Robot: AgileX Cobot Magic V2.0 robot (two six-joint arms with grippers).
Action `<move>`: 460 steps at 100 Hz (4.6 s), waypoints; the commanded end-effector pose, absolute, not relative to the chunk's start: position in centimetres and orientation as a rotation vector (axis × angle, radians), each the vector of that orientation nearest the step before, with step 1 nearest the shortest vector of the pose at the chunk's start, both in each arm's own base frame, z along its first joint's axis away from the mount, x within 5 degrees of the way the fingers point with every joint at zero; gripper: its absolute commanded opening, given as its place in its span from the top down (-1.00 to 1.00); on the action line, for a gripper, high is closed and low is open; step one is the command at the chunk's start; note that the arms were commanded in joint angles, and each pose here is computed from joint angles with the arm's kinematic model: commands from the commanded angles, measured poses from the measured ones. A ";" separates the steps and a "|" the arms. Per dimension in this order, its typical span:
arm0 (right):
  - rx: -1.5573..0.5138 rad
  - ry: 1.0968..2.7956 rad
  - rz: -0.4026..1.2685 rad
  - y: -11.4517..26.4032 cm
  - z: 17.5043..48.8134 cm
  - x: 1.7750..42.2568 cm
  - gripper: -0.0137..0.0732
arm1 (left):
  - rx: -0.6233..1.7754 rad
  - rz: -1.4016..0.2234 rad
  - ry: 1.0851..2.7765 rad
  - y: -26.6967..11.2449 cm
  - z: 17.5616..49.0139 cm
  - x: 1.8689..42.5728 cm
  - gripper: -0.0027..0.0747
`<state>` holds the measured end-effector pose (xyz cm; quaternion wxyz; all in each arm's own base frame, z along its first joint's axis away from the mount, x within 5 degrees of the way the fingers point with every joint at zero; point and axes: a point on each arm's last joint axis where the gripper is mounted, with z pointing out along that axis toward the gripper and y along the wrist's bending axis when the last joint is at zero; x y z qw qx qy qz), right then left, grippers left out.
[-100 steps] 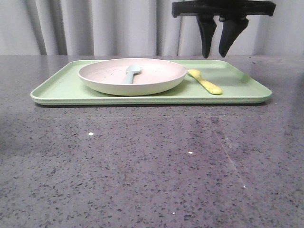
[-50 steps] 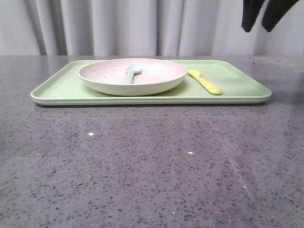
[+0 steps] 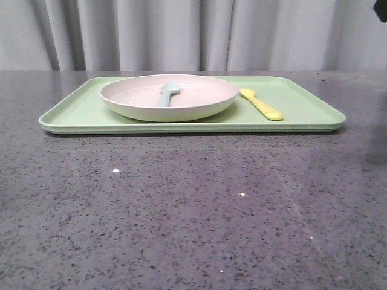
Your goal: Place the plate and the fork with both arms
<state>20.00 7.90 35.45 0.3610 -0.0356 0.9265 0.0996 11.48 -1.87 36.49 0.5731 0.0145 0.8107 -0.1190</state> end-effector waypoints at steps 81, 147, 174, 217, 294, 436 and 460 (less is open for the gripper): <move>-0.127 1.781 0.399 3.1 30.9 8.6 0.84 | 0.009 -0.258 1.762 -1.6 32.8 7.3 0.98; -0.132 1.693 0.409 2.6 30.3 7.2 0.84 | 0.012 -0.257 1.739 -1.7 32.5 6.6 0.98; -0.132 1.693 0.409 2.6 30.3 7.2 0.84 | 0.012 -0.257 1.739 -1.7 32.5 6.6 0.98; -0.132 1.693 0.409 2.6 30.3 7.2 0.84 | 0.007 -0.259 1.776 -1.7 31.3 6.9 0.98; -0.132 1.693 0.409 2.6 30.3 7.2 0.84 | -0.099 -0.098 1.456 0.1 21.7 5.8 0.99; -0.179 1.699 0.323 2.3 30.2 7.3 0.84 | -0.109 -0.117 1.487 0.0 20.8 5.4 0.98; -0.195 1.692 0.296 2.2 30.2 7.3 0.84 | -0.109 -0.117 1.487 0.0 20.8 5.4 0.98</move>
